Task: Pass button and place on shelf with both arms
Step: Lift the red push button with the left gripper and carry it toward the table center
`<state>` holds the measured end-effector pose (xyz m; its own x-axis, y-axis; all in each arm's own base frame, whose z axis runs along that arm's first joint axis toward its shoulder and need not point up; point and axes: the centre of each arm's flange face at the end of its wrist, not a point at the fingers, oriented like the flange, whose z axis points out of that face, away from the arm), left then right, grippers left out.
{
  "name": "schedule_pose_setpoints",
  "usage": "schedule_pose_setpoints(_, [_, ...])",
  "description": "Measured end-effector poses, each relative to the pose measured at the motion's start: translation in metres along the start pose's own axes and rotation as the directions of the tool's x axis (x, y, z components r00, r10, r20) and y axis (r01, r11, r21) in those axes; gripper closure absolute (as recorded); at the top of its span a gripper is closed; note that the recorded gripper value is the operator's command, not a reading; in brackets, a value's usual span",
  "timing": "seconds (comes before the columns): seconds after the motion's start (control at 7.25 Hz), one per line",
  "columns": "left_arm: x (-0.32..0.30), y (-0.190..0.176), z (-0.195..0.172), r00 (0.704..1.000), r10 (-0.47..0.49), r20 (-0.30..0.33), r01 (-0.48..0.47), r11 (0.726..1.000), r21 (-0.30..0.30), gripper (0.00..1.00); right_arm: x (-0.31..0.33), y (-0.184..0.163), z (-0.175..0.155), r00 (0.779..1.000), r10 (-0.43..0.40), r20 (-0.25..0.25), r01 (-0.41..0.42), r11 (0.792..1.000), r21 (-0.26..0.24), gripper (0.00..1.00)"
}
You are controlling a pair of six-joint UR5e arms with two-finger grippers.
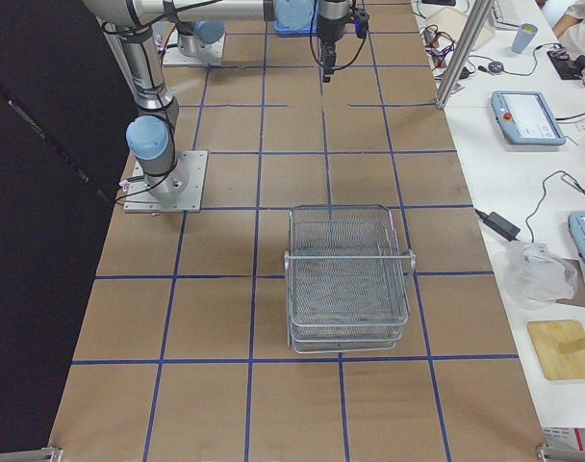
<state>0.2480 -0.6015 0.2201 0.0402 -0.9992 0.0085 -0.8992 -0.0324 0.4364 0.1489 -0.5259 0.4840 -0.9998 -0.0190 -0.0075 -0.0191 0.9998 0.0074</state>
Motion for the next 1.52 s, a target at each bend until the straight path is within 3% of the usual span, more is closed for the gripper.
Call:
schedule_pose_setpoints(0.28, [0.007,0.077,-0.018,1.0,0.015,-0.008,-0.015,0.999,-0.036,1.0,0.0,-0.001,0.001,0.999,-0.042,0.001,0.042,0.999,-0.002,0.0])
schedule_pose_setpoints(0.55, [0.012,0.186,-0.019,1.0,-0.017,-0.009,0.016,0.993,-0.118,1.0,0.005,-0.003,0.001,0.996,-0.088,0.002,0.088,0.996,0.0,0.0])
schedule_pose_setpoints(0.97, [-0.003,0.347,0.02,0.996,-0.056,0.068,0.072,0.964,-0.256,1.0,0.011,-0.008,-0.004,0.972,-0.233,-0.007,0.233,0.972,0.036,0.0])
schedule_pose_setpoints(1.1, [-0.014,0.392,0.031,0.994,-0.048,0.097,0.073,0.959,-0.273,1.0,0.014,-0.009,-0.006,0.953,-0.304,-0.005,0.304,0.952,0.043,0.0])
schedule_pose_setpoints(1.24, [-0.026,0.433,0.039,0.991,-0.046,0.124,0.081,0.954,-0.29,1.0,0.013,-0.008,-0.009,0.92,-0.391,0.017,0.39,0.919,0.058,0.0])
schedule_pose_setpoints(1.38, [-0.038,0.467,0.043,0.988,-0.05,0.148,0.093,0.95,-0.298,1.0,0.01,-0.006,-0.012,0.877,-0.478,0.05,0.474,0.877,0.079,0.0])
schedule_pose_setpoints(1.52, [-0.048,0.494,0.047,0.984,-0.059,0.167,0.107,0.949,-0.295,1.0,0.009,-0.004,-0.013,0.808,-0.586,0.065,0.58,0.809,0.095,0.0])
